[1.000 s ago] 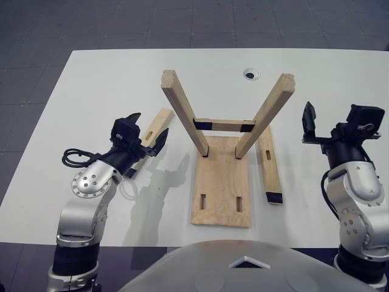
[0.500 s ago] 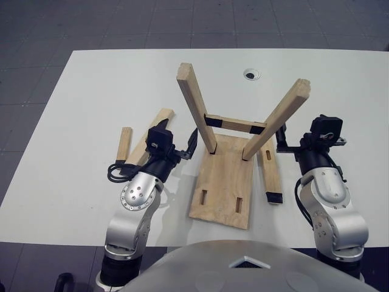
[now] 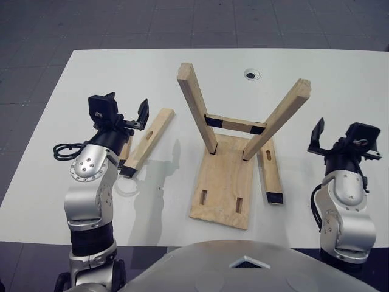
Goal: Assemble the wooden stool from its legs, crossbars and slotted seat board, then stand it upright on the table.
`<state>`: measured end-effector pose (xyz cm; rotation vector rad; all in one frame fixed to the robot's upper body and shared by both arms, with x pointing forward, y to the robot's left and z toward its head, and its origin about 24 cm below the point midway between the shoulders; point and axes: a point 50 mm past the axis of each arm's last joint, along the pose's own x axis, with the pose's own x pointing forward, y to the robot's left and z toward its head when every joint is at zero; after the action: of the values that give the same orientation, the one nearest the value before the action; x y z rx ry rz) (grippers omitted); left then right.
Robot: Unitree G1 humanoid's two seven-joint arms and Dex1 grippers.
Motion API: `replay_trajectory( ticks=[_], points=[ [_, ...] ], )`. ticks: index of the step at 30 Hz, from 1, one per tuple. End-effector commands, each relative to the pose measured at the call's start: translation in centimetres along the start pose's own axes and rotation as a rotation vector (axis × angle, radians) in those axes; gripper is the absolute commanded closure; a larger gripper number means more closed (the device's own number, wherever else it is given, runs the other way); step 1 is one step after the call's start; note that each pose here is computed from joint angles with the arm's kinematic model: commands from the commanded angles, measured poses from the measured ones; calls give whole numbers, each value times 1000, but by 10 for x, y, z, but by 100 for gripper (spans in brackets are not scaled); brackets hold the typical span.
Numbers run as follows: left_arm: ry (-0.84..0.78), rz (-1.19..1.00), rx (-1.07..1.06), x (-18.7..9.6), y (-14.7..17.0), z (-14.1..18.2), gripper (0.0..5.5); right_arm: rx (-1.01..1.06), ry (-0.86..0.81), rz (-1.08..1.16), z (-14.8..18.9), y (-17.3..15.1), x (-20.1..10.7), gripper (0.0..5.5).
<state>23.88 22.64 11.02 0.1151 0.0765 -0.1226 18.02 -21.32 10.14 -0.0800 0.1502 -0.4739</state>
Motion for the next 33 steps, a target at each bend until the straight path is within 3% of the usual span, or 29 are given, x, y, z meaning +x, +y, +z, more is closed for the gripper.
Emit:
replay_trajectory(
  ticks=[1, 4, 8, 10, 14, 22, 33],
  points=[
    [-16, -74, 1, 11, -1, 5, 119, 71, 60, -7, -7, 4, -13, 30],
    [-37, -161, 11, 19, -21, 9, 119, 108, 90, 75, -9, 27, -20, 30],
    [-55, -349, -13, 13, -87, 10, 119, 184, 11, 329, 11, 72, -35, 30],
    [-56, -447, -47, -2, -129, 9, 119, 197, -47, 439, 24, 92, -46, 30],
    [-40, -547, -95, -35, -171, 10, 119, 187, -62, 482, 25, 100, -53, 30],
    [11, -439, -107, -45, -146, 10, 119, 167, -80, 418, 27, 88, -35, 30],
    [30, -342, -119, -44, -137, 5, 119, 73, -15, 526, 18, 81, -15, 30]
  ],
)
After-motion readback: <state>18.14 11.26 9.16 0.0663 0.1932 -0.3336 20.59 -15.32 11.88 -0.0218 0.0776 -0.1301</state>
